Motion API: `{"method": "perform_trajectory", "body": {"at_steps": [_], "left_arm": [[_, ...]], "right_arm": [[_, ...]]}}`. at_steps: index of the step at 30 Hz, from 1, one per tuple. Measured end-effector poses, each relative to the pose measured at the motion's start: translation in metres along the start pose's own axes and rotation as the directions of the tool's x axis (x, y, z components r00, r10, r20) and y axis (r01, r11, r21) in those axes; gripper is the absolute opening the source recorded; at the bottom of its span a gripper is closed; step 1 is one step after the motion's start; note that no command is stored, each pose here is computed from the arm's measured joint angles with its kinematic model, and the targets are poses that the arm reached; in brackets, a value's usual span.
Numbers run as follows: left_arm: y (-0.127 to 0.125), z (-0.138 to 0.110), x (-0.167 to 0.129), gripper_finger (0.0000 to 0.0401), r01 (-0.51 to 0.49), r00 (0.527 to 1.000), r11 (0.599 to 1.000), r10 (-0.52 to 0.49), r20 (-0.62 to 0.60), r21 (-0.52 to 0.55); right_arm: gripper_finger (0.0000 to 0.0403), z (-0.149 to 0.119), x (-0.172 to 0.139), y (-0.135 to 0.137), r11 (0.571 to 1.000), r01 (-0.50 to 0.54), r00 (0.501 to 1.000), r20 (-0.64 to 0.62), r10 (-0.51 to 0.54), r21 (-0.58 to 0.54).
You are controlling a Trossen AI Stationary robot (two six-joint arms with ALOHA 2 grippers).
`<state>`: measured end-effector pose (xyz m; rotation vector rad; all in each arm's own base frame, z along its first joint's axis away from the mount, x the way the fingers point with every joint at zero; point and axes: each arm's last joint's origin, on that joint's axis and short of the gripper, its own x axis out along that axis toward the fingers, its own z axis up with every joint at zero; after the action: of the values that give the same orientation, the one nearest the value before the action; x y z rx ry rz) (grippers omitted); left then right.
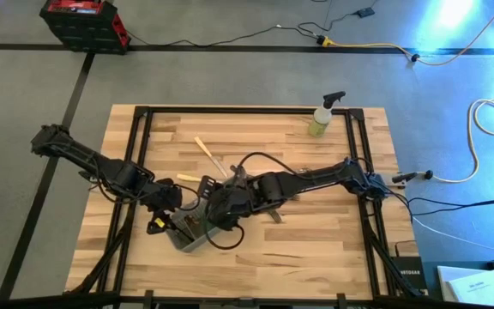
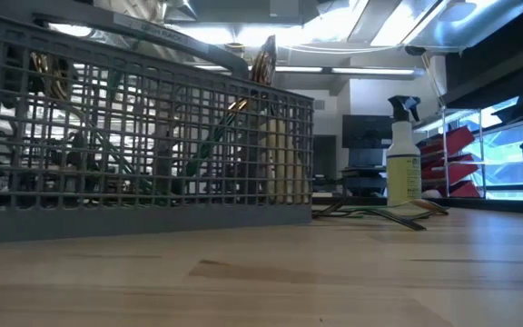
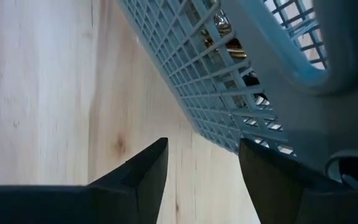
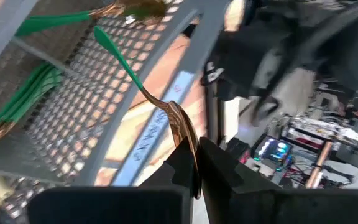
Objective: Sort silverware
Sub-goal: Put the spoon into the silverware tray
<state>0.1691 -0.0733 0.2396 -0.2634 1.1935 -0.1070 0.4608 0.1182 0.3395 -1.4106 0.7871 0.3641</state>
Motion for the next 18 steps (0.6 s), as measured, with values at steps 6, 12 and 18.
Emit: {"method": "perform_trajectory", "body": {"at_steps": [6, 12, 18], "left_arm": [[-0.002, 0.004, 0.001, 0.0181, 0.012, 0.999, 1.000, -0.012, 0.046, 0.010], [-0.002, 0.004, 0.001, 0.0181, 0.007, 0.999, 1.000, -0.008, 0.047, 0.013], [-0.001, 0.003, 0.001, 0.0181, 0.007, 0.999, 1.000, -0.008, 0.038, 0.013]], "right_arm": [[0.0000, 0.001, 0.000, 0.001, 1.000, -0.017, 0.999, 0.038, 0.016, 0.022], [0.0000, 0.007, -0.003, 0.006, 0.997, -0.070, 0.993, 0.095, 0.068, 0.019], [0.0000, 0.011, -0.004, 0.013, 0.996, -0.091, 0.994, 0.061, 0.091, -0.004]]}}
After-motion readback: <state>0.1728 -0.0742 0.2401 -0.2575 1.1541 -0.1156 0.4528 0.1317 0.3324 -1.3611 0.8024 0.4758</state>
